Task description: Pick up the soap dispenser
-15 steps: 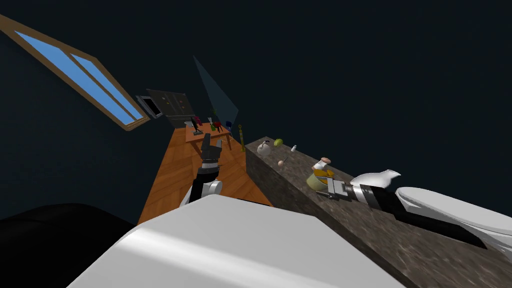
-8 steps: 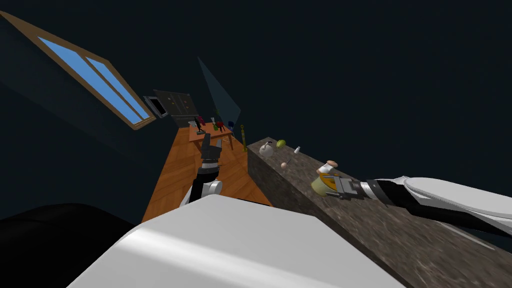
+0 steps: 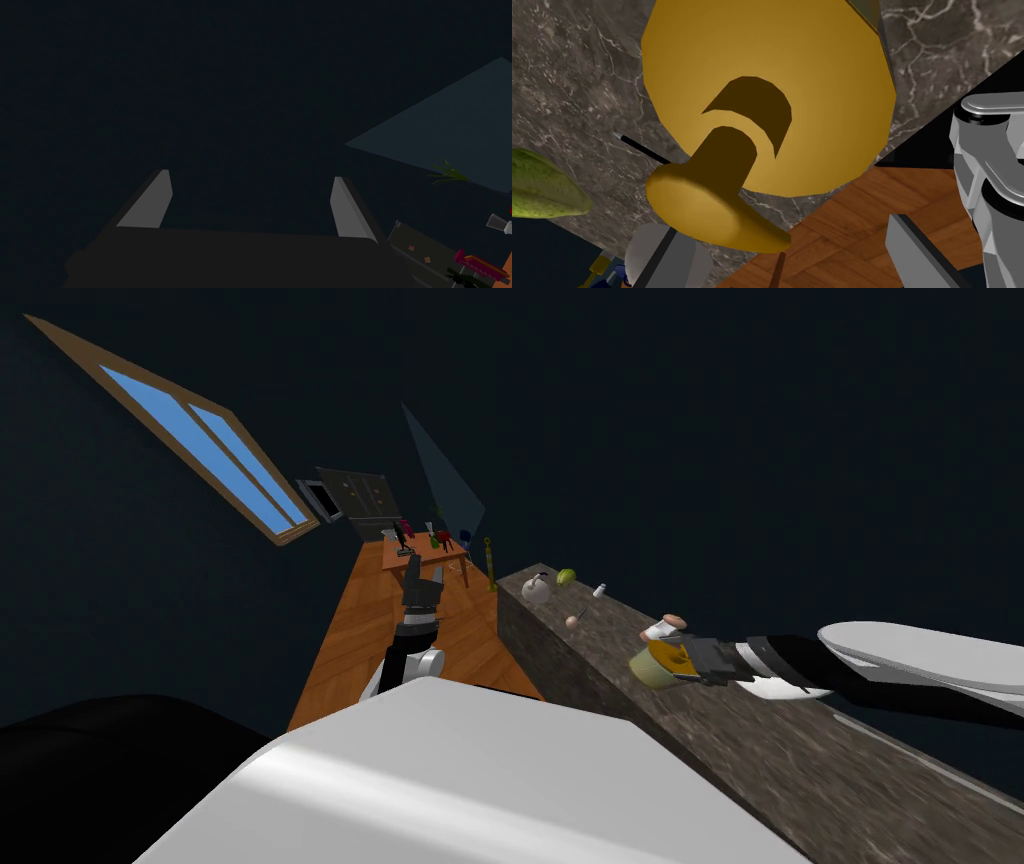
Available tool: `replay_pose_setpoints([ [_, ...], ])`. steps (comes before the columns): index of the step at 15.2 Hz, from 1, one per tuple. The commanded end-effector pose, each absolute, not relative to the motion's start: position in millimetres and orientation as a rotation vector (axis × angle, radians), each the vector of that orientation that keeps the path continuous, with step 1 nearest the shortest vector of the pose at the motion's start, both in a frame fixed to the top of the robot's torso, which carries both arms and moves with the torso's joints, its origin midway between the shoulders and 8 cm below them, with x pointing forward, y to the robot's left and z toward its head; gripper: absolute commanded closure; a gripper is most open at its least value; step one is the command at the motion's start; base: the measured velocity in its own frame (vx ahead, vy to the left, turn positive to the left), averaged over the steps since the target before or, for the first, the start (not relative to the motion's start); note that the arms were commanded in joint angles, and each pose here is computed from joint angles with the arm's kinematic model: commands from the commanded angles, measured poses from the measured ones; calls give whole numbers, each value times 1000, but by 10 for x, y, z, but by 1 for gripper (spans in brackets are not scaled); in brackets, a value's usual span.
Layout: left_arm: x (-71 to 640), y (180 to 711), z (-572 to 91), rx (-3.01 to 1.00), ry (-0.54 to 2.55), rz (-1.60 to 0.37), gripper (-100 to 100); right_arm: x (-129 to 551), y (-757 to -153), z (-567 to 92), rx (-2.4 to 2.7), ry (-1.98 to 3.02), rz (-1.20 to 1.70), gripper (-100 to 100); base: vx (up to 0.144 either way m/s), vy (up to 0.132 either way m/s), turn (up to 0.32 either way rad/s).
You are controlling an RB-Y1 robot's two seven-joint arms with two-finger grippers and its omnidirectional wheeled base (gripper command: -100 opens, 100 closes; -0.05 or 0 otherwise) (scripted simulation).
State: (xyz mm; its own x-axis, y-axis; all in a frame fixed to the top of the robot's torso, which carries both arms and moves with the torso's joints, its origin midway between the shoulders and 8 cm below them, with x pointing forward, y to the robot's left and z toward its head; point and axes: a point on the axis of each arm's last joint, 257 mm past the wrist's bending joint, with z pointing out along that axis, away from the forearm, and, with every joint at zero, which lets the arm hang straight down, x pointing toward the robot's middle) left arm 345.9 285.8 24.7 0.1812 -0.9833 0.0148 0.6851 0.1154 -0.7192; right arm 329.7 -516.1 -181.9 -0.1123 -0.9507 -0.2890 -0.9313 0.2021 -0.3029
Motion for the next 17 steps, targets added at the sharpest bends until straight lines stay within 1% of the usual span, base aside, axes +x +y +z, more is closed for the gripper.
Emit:
replay_pose_setpoints([
  [1, 3459, 2858, 247, -677, 544, -1314, 0, 3307, -5324, -1729, -1818, 2086, -112, -100, 14, -10, 49],
  [5, 3459, 2858, 247, -677, 544, -1314, 0, 3308, -5511, -1628, -1890, 2108, -168, -100, 11, -21, 29],
  [8, 3459, 2858, 247, -677, 544, -1314, 0, 3303, -5503, -1630, -1887, 2114, -163, -100, 2, -16, 5],
  [12, 3460, 2857, 248, -677, 544, -1314, 0, 3150, -5727, -1835, -1819, 2180, -182, -100, -36, 7, 247],
  [17, 3460, 2858, 247, -677, 544, -1314, 0, 3168, -5720, -1829, -1814, 2174, -186, -100, -17, 3, 13],
])
